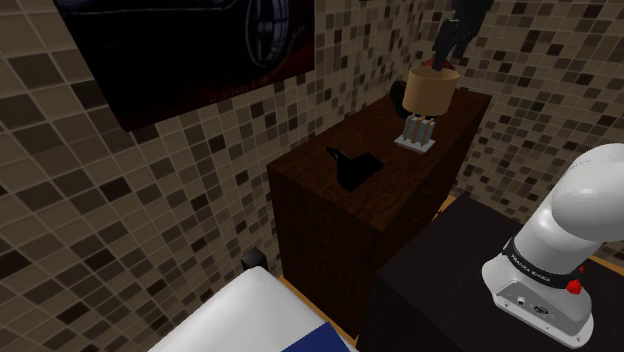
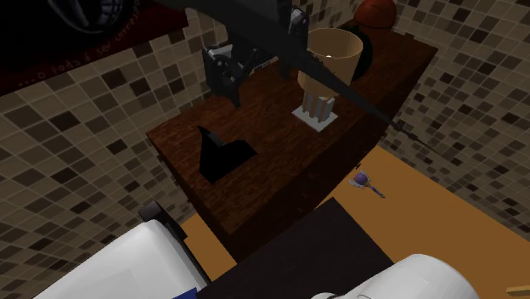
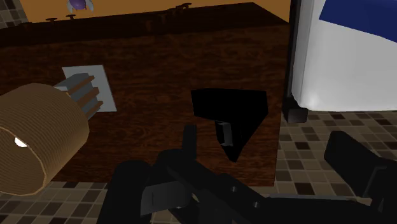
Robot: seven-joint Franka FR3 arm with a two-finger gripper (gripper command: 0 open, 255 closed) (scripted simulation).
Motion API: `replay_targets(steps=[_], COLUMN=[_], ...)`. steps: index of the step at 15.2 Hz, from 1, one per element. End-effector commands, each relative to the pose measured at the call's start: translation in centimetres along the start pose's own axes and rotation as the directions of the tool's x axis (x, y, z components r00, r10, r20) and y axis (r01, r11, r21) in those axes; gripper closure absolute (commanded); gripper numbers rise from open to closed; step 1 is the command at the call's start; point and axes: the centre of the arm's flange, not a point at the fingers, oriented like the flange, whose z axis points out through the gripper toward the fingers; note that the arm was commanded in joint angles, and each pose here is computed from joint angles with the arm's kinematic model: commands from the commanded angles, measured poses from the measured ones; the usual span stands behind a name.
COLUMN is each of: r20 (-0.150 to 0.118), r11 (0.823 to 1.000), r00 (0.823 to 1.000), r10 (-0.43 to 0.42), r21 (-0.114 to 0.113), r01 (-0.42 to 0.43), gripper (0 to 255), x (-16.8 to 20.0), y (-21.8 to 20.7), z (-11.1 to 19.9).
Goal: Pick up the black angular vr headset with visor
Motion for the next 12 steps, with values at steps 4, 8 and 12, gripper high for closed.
replay_targets(steps=[4,8,12], r20=[-0.020,-0.048,-0.076], r11=[1.000,0.998,0.994], r00=[1.000,0.998,0.994], r10=[0.020,0.047,0.073], r21=[-0.021,-0.048,-0.075], r01=[-0.021,-0.049,-0.079], gripper=[0,0,0], x=[1.1,2.8,4.6], y=[-1.6,-3.6,-5.4], z=[3.5,8.1,12.7])
